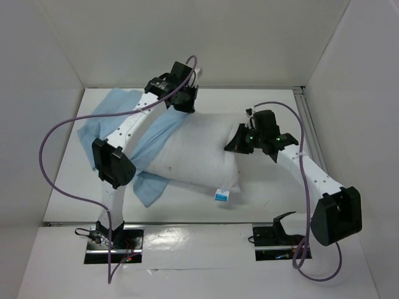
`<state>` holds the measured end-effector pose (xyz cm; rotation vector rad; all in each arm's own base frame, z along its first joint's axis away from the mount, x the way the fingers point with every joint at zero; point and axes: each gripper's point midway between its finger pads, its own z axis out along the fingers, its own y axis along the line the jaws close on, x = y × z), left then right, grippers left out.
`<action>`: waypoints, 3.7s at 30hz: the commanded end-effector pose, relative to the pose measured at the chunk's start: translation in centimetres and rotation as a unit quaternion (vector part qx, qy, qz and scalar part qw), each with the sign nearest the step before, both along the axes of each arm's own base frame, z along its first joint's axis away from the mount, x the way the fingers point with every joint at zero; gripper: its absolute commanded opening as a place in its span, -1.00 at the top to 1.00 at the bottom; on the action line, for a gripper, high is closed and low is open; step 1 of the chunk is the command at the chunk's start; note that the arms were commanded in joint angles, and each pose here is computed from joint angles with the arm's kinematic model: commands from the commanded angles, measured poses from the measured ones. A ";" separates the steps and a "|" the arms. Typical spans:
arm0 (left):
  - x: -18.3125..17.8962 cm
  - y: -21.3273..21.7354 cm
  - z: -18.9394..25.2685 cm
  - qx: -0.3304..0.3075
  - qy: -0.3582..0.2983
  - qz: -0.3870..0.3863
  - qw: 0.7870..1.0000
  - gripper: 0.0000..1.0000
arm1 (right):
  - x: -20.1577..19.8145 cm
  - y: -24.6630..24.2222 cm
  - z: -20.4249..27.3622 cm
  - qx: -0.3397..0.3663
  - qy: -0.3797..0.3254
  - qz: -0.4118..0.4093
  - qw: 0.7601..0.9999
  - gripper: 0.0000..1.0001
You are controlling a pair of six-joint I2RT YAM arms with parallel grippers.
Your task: Put the pillow into the pillowcase
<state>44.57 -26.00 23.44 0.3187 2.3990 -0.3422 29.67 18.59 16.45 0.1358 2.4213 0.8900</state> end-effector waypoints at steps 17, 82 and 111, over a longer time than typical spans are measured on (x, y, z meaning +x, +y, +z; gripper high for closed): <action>-9.8 -14.6 10.0 -0.202 -0.019 -0.179 0.963 -0.41 | -0.8 -8.1 6.6 -0.050 -0.100 -0.195 0.974 0.92; -2.6 -5.1 8.7 -0.314 -0.116 -0.148 0.931 1.00 | 16.3 0.6 23.1 -0.259 -0.258 -0.143 0.920 1.00; -17.5 -5.3 12.7 -0.452 -0.045 -0.250 0.855 1.00 | 10.5 8.7 16.1 -0.143 -0.220 -0.055 0.963 1.00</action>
